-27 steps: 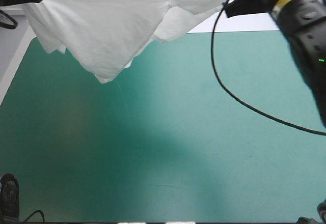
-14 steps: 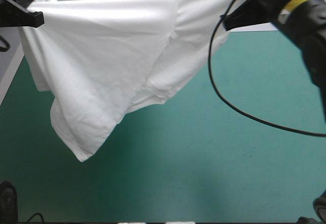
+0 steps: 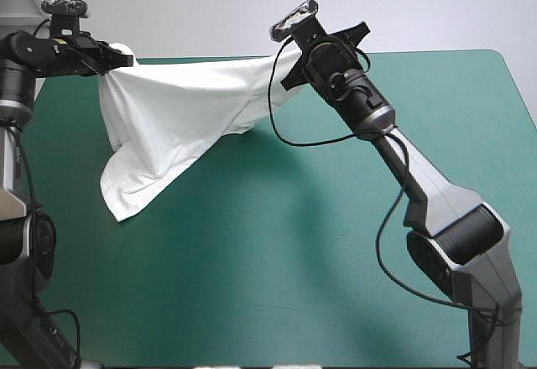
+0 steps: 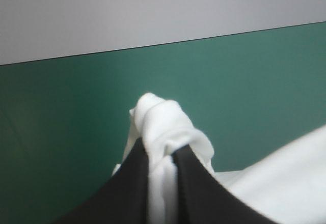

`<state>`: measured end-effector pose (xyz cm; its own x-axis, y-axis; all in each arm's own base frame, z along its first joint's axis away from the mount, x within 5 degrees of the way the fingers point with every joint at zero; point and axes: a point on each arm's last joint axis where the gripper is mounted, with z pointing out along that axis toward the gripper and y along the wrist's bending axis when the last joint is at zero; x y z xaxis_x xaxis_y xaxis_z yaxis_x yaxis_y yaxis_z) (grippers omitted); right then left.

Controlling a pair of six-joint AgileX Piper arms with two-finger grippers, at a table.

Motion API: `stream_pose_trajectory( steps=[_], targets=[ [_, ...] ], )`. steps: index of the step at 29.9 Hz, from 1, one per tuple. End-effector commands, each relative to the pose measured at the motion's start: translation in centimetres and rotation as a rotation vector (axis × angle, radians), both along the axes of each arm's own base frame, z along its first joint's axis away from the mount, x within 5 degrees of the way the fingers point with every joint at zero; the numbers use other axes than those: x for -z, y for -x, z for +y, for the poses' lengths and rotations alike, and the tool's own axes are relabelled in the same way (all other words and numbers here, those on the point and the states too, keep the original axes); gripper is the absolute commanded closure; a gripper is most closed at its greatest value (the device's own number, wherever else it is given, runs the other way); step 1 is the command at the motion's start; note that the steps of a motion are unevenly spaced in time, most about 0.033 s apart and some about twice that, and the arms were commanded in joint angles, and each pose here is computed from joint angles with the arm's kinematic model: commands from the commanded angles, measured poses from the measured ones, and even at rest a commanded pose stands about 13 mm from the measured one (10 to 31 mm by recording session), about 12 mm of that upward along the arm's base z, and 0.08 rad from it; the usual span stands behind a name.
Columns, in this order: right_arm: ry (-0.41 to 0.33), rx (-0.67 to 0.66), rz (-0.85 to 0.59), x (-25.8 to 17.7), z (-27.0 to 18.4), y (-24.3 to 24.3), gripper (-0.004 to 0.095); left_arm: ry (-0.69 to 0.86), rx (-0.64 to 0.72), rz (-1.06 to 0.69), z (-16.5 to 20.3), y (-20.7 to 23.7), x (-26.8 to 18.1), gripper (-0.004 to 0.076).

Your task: Fold the cloth

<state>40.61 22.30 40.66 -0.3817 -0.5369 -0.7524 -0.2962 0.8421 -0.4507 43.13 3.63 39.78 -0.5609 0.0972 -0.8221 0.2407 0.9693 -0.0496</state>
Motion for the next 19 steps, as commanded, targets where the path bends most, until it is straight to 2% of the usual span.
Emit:
stream_pose_trajectory(
  steps=[1,7,9,12,13,14,16,17,19],
  targets=[
    [0.017,0.035,-0.147,-1.0,-1.2,-1.6,0.0925,0.016,-0.07,-0.163,0.6,-1.5,-0.9,0.0705],
    [-0.045,0.096,-0.101,3.3,-1.5,-4.9,0.0907,0.032,-0.098,-0.072,1.4,-5.3,5.3,0.07],
    [-0.082,0.093,-0.104,3.8,-1.6,-5.4,0.082,0.035,-0.104,-0.049,1.6,-6.1,6.9,0.0651],
    [-0.143,0.085,-0.095,4.1,-1.9,-6.0,0.0553,0.04,-0.109,-0.019,1.7,-6.9,8.9,0.044],
    [-0.152,0.089,-0.094,4.1,-2.1,-6.0,0.0433,0.043,-0.111,-0.016,1.7,-7.0,9.1,0.0366],
    [-0.156,0.1,-0.094,4.1,-2.3,-6.1,0.0317,0.049,-0.117,-0.02,1.8,-7.2,9.3,0.0253],
    [-0.137,0.118,-0.101,3.5,-2.7,-5.9,0.0164,0.052,-0.12,-0.026,1.8,-7.2,9.2,0.0117],
    [-0.123,0.131,-0.101,3.2,-2.9,-5.7,0.012,0.051,-0.118,-0.038,1.8,-7.1,8.6,0.0076],
    [-0.119,0.158,-0.099,2.2,-3.5,-5.0,0.0117,0.039,-0.103,-0.059,1.6,-6.7,7.0,0.0066]
  ],
)
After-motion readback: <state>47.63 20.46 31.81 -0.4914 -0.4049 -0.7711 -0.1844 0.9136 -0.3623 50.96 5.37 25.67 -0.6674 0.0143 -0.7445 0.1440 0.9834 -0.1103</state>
